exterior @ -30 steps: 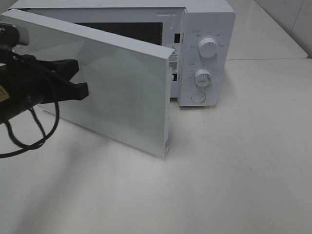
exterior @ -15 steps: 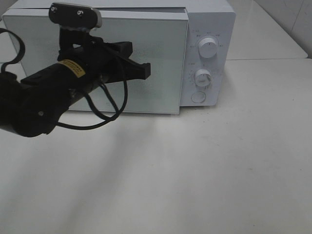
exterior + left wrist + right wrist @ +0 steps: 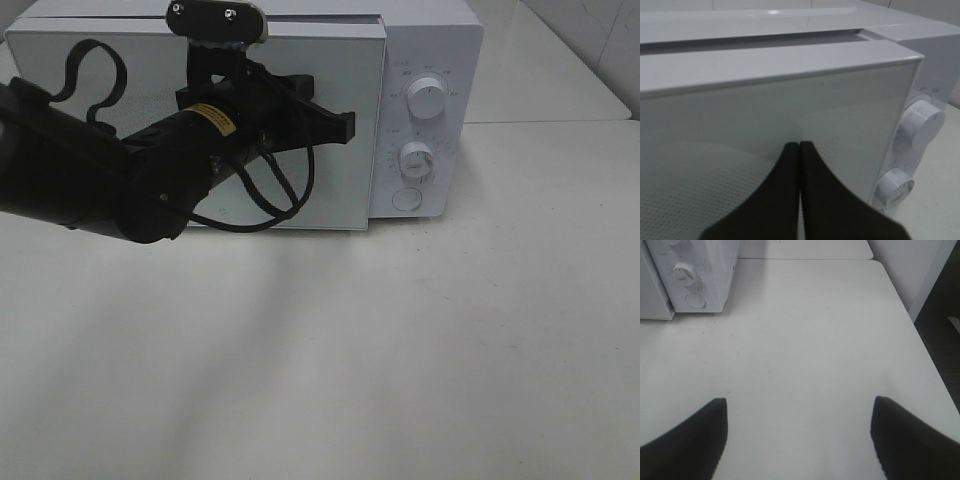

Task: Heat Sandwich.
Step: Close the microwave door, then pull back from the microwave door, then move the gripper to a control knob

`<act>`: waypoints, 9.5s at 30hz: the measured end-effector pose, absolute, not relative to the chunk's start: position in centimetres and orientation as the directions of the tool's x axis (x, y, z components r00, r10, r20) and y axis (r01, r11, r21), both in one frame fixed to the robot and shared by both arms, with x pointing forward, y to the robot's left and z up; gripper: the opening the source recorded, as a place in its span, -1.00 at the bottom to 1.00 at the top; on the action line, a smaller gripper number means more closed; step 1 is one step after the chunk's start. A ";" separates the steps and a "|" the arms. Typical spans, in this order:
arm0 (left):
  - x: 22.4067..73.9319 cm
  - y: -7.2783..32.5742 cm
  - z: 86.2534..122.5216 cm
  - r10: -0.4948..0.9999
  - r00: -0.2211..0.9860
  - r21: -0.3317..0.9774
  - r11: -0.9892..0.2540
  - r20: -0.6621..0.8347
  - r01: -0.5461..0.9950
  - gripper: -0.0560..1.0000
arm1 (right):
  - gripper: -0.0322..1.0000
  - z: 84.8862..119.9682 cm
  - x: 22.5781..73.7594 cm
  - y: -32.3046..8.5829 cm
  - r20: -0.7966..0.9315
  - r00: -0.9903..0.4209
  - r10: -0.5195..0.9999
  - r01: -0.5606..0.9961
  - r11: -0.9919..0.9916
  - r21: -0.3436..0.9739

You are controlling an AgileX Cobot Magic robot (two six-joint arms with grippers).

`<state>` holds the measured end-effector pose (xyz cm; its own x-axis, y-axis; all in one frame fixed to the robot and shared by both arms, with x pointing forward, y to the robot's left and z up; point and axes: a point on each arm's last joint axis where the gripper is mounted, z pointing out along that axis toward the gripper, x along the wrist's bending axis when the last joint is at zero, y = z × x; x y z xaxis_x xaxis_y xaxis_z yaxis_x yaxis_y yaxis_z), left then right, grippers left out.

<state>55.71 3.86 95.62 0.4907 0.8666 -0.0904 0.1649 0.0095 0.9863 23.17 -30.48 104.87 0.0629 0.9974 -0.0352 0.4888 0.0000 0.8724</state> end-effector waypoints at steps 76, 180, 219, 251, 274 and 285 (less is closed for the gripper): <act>46.5 5.8 99.4 0.745 0.634 0.672 -0.363 -0.205 0.645 0.95 | 0.54 104.9 23.2 -30.5 -0.035 0.063 0.997 0.489 0.000 0.872; 23.0 29.4 105.6 0.992 0.121 0.891 -0.036 -0.021 0.452 0.95 | 0.54 104.9 23.2 -30.5 -0.035 0.063 0.997 0.489 0.000 0.872; 23.0 29.4 105.6 0.992 0.121 0.891 -0.036 -0.021 0.452 0.95 | 0.54 107.5 23.9 -30.4 -0.028 0.058 0.998 0.465 -0.002 0.885; 23.0 29.4 105.6 0.992 0.121 0.891 -0.036 -0.021 0.452 0.95 | 0.54 108.3 38.9 -30.1 -0.024 0.016 1.000 0.442 0.015 0.897; 23.0 29.4 105.6 0.992 0.121 0.891 -0.036 -0.021 0.452 0.95 | 0.54 103.5 45.3 -29.9 0.035 0.007 0.999 0.324 -0.035 0.945; 23.0 29.4 105.6 0.992 0.121 0.891 -0.036 -0.021 0.452 0.95 | 0.54 99.5 45.1 -29.9 0.073 0.018 0.997 0.186 -0.075 0.980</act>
<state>22.97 29.45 105.58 0.1212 0.9924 -0.0211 0.4523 -0.0363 0.8911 45.09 -29.94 99.49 0.0178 0.9972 0.0726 0.1858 -0.0747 0.9797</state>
